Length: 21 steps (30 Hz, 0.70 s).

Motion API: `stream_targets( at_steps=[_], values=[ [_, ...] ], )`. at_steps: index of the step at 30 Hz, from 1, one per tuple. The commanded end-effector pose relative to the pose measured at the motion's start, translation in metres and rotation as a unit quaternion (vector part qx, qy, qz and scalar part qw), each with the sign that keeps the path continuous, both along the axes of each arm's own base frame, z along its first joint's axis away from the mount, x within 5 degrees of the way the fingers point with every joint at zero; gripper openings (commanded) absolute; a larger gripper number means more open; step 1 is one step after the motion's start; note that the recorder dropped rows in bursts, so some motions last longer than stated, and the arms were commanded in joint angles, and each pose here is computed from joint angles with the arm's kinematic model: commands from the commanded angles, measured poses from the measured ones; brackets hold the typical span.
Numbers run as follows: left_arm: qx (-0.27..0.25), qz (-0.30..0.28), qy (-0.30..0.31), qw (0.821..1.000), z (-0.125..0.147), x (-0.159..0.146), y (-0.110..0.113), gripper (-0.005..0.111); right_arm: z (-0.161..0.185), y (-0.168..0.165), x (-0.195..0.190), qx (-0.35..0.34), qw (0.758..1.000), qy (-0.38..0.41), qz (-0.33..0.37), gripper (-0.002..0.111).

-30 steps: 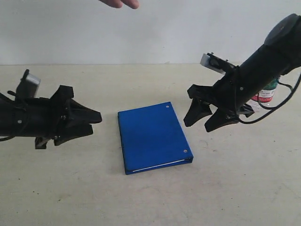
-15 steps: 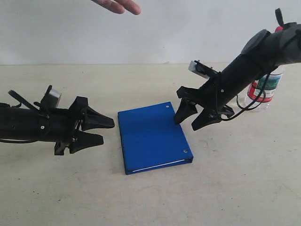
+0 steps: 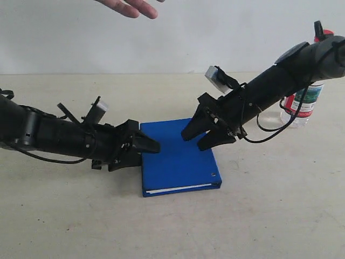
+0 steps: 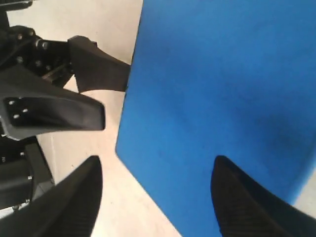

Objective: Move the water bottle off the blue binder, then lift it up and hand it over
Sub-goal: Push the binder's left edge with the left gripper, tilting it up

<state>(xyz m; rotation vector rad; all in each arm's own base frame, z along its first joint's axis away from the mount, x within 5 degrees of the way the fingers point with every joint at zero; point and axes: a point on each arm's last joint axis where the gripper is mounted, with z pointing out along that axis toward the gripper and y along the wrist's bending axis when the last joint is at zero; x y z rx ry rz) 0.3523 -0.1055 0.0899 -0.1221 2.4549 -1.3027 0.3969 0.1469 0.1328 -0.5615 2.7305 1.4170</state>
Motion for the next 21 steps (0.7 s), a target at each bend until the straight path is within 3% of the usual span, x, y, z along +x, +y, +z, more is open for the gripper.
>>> stream_targets(
  at_steps=[1,4,7,9,10,15,21],
  values=[
    [-0.082,-0.051,-0.041,0.994,0.022,0.005,-0.012,0.06,0.004,0.001,0.001,0.011,1.0,-0.009,0.004,0.057],
    [-0.103,-0.077,-0.069,0.989,0.029,0.005,-0.015,0.06,0.004,0.001,0.001,0.011,1.0,-0.01,0.005,0.057],
    [-0.044,-0.044,-0.032,0.998,0.018,0.008,-0.009,0.058,0.004,0.001,0.001,0.011,1.0,-0.01,0.005,0.057],
    [0.018,-0.02,-0.01,1.0,0.007,0.01,-0.002,0.049,0.005,0.001,0.001,0.012,1.0,-0.01,0.005,0.057],
    [0.04,-0.005,-0.009,0.999,0.004,0.012,0.001,0.037,0.005,0.001,0.001,0.014,1.0,-0.017,0.009,0.057],
    [0.039,-0.004,-0.015,0.999,0.005,0.013,0.001,0.005,0.005,0.001,0.002,0.02,0.999,-0.033,0.018,0.057],
    [0.055,-0.029,-0.022,0.998,0.003,0.01,0.005,0.004,0.022,-0.004,0.016,0.006,0.999,-0.036,-0.008,0.057]
  ],
)
